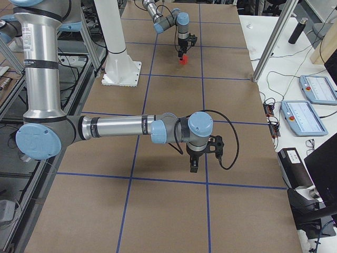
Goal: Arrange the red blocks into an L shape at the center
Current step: 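Move the left gripper down onto the middle red cube and grasp it, then carry the red cube with the left gripper to the grid center and release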
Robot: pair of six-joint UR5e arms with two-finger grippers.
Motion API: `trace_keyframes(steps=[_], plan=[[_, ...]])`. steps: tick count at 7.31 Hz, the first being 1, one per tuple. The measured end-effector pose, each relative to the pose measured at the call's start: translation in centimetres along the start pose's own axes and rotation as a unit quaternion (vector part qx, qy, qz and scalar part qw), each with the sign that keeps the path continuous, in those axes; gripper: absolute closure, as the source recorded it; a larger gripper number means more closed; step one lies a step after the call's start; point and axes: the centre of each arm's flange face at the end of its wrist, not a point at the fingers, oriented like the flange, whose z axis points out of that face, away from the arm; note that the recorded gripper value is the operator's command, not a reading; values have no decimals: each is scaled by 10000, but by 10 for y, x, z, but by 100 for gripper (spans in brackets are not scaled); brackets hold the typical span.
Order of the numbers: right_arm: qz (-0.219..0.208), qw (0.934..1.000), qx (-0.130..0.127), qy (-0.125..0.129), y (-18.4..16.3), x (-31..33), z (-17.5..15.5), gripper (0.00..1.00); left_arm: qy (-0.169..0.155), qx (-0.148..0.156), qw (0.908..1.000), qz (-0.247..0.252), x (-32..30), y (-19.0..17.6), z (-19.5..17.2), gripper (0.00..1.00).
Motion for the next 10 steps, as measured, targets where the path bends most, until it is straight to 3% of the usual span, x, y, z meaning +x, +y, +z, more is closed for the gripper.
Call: trace_keyframes(steps=[2, 4, 5, 6, 7, 10], plan=[[39, 10000, -34, -4, 0, 4, 4, 1, -34, -80, 10000, -8, 3, 1, 10, 6], [42, 10000, -41, -16, 0, 4, 4, 1, -33, -111, 9999, -9, 6, 2, 14, 24], [43, 10000, -43, -18, 0, 4, 5, 1, -34, -115, 9999, -9, 6, 2, 14, 46], [43, 10000, -42, -20, 0, 4, 4, 1, -34, -116, 9999, -8, 6, 3, 14, 93], [47, 10000, -41, -20, 0, 5, 4, 1, -21, -103, 9999, -21, 7, 2, 12, 100], [34, 10000, -27, -28, 0, 4, 3, 1, 130, 130, 9989, -425, 6, -11, -22, 100]])
